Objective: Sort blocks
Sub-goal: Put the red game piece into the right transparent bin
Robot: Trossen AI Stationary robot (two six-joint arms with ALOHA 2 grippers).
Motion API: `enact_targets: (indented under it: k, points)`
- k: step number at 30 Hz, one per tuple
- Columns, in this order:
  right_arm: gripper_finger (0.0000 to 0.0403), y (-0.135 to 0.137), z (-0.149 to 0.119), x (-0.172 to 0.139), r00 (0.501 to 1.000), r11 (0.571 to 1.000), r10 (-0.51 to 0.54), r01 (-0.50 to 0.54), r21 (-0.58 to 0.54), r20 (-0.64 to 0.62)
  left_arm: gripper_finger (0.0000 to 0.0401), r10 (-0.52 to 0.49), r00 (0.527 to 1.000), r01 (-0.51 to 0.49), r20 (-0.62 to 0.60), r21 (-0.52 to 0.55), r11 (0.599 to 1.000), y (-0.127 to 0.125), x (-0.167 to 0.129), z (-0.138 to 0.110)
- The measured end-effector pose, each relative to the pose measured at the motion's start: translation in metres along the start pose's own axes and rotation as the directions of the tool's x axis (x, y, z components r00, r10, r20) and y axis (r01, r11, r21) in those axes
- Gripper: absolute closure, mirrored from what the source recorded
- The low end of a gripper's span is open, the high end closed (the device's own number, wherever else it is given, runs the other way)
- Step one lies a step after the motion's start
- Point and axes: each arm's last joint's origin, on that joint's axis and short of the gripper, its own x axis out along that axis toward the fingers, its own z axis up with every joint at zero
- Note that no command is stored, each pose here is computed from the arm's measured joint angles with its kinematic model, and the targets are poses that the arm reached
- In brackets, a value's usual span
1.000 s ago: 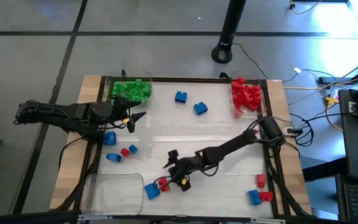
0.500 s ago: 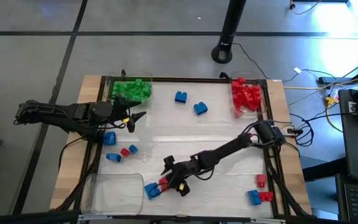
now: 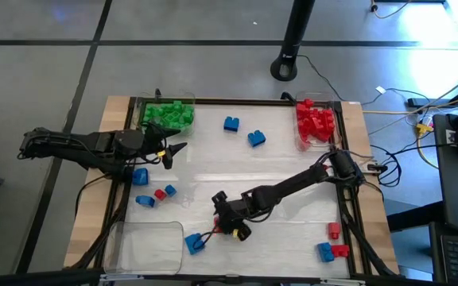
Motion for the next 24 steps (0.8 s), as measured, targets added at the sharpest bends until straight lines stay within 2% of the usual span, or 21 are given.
enact_targets:
  k: [5,12,15,19,24]
  points:
    - [0.0105,-0.003,0.004,-0.012,0.994,0.997,0.022,-0.03,-0.078,-0.111,0.014,0.0,1.0,0.0,-0.001,0.001,1.0,0.0,0.0,0.0]
    - [0.0105,0.008,0.024,-0.019,0.998,0.989,0.037,-0.044,-0.144,-0.049,0.014,0.0,1.0,0.0,-0.001,0.005,1.0,0.0,0.0,0.0]
    - [0.0105,0.02,0.02,-0.019,0.991,0.976,0.062,-0.085,-0.202,-0.116,0.014,0.001,1.0,-0.001,-0.002,0.005,1.0,0.0,0.0,0.0]
    - [0.0105,0.024,0.015,-0.02,0.979,0.959,0.038,-0.092,-0.267,-0.2,0.014,0.001,1.0,-0.001,-0.002,0.002,1.0,0.0,0.0,0.0]
    - [0.0105,0.023,0.013,-0.016,0.984,0.932,0.014,-0.078,-0.355,-0.178,0.014,0.0,1.0,0.0,0.001,0.0,1.0,0.0,0.0,0.0]
